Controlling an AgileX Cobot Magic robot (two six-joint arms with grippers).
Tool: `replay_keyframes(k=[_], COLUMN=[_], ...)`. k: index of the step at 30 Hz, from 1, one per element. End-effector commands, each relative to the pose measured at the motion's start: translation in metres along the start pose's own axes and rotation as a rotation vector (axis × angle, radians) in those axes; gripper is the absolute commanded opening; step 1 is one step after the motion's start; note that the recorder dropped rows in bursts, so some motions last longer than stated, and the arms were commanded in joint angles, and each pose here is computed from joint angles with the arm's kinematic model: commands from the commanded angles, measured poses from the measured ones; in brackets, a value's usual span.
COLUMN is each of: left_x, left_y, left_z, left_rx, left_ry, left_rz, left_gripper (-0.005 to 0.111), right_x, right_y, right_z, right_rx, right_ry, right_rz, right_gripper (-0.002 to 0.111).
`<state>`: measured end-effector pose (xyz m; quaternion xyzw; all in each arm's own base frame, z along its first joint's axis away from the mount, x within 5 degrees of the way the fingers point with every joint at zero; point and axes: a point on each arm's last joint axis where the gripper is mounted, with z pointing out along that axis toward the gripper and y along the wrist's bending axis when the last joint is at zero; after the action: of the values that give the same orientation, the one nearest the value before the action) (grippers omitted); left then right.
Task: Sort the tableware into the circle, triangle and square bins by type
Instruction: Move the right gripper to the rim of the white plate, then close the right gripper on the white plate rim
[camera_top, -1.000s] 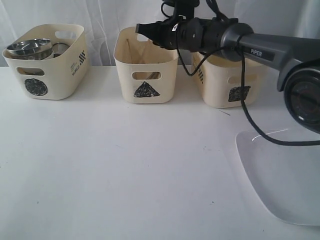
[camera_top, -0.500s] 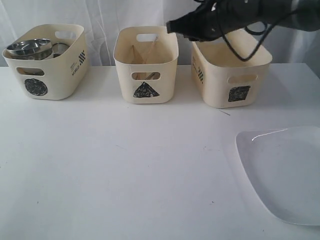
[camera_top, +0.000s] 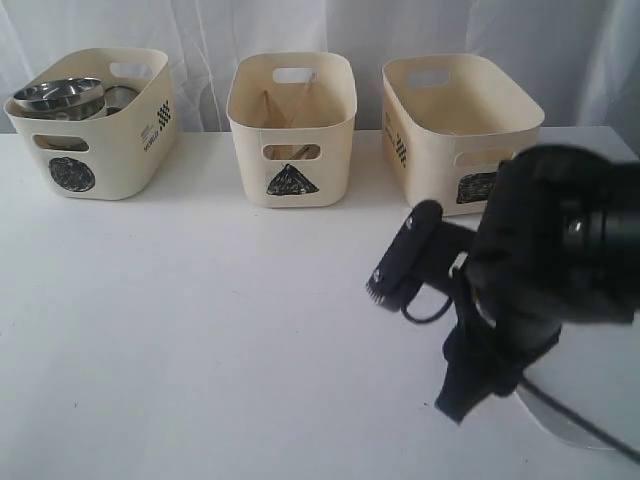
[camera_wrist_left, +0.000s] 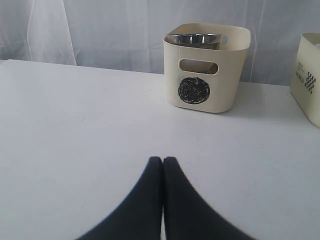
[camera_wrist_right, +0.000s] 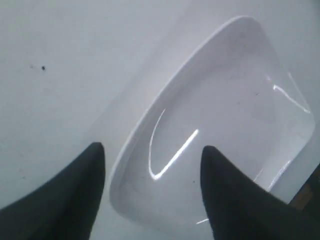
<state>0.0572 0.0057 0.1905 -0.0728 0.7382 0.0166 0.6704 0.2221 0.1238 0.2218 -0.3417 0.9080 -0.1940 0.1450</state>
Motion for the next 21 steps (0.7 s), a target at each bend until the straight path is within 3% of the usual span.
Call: replay_keyframes(k=[1, 5, 10, 21], left_x=[0.001, 0.001, 0.001, 0.001], left_y=[0.000, 0.000, 0.000, 0.000], left_z=[0.000, 0.000, 0.000, 0.000], left_rx=[-0.001, -0.001, -0.001, -0.001], left_ry=[-0.006, -0.006, -0.006, -0.006], left_rz=[-0.010, -0.010, -0.010, -0.010], left_gripper=[0.000, 0.000, 0.000, 0.000], right_x=[0.019, 0.038, 0.046, 0.045], right_y=[0.023, 0.034, 0.047, 0.044], right_z=[0.005, 0.017, 0.027, 0.035], right_rx=[0.067, 0.103, 0.048, 0.127], right_ry=[0.063, 0.106, 0.052, 0.017], right_rz=[0.067, 0.096, 0.122, 0.126], right_gripper=[0.056, 0.056, 0.056, 0.055])
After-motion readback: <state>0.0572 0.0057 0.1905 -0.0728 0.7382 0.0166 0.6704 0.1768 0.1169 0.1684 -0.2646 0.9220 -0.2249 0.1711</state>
